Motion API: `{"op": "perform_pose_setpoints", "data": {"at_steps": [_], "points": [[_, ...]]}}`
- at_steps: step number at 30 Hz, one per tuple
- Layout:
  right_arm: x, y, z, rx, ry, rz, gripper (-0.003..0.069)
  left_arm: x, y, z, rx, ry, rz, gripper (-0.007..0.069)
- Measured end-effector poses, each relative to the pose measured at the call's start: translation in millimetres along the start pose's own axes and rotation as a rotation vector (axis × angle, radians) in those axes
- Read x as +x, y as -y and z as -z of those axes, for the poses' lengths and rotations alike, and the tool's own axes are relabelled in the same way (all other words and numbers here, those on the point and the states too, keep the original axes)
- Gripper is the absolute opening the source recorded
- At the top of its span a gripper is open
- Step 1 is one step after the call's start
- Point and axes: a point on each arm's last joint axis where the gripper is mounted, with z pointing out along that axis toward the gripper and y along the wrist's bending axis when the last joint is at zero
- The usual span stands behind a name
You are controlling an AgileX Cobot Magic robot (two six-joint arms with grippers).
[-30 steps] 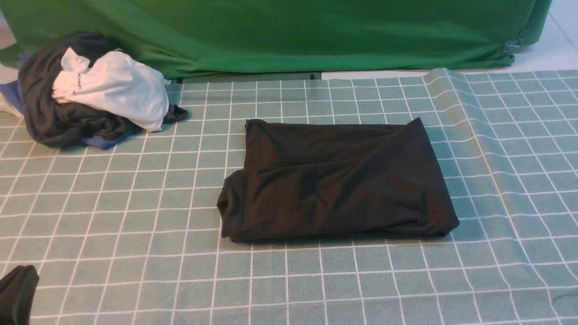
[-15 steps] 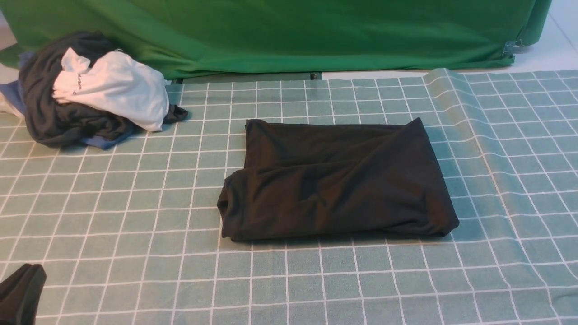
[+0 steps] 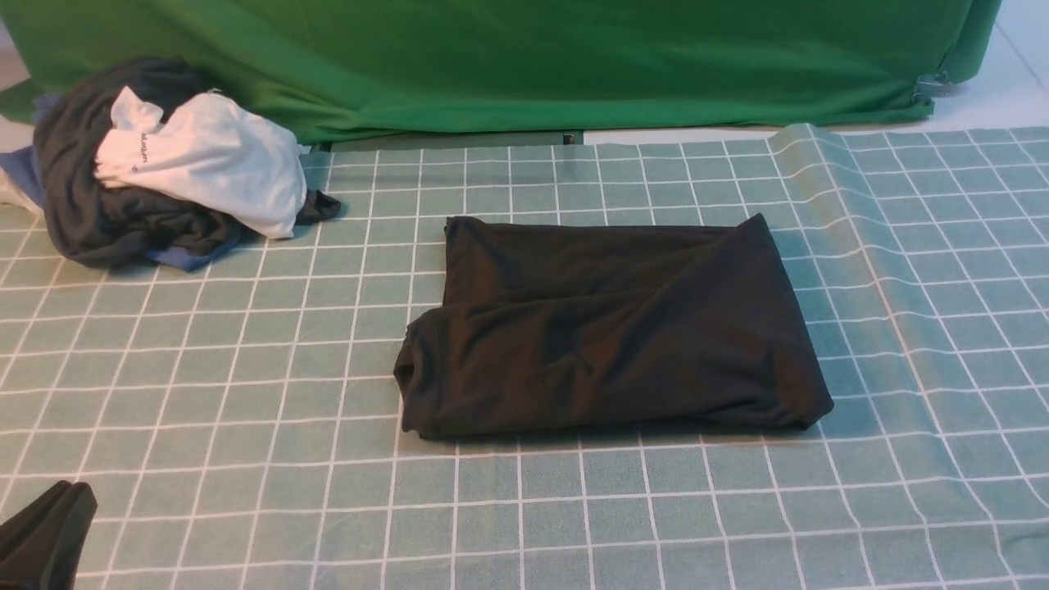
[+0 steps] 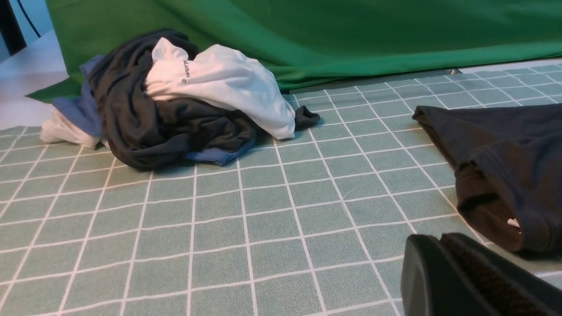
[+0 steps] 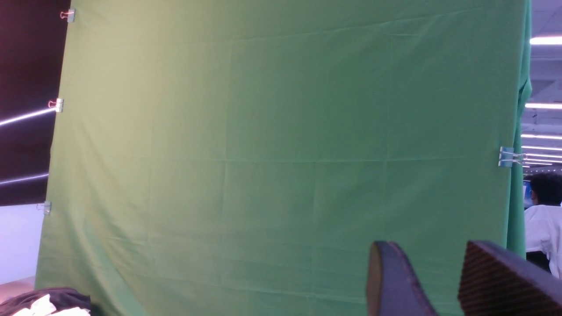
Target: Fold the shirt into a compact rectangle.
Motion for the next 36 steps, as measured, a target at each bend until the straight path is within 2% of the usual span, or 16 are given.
{"op": "perform_pose_setpoints", "data": {"at_steps": [23,31,34,35,36], "points": [[0.1,0.0,0.0,0.0,-0.001,0.001,0.0239,0.1,-0.1,0.0,-0.001,-0.001,-0.042,0.0014],[23.5,-1.0,0.6,0.069,-0.214,0.149,0.0239,0.1,-0.1,0.0,-0.001,-0.001,-0.061,0.0014],[58.5,-0.2,0.3,0.125,-0.367,0.217,0.0239,0.1,-0.1,0.0,-0.001,-0.001,-0.061,0.0014],[58.6,-0.1,0.3,0.129,-0.369,0.22,0.0239,0.1,-0.1,0.0,-0.001,-0.001,-0.061,0.0014],[81.2,0.8,1.6,0.151,-0.446,0.229,0.0239,0.1,-0.1,0.0,-0.001,-0.001,-0.061,0.0014]]}}
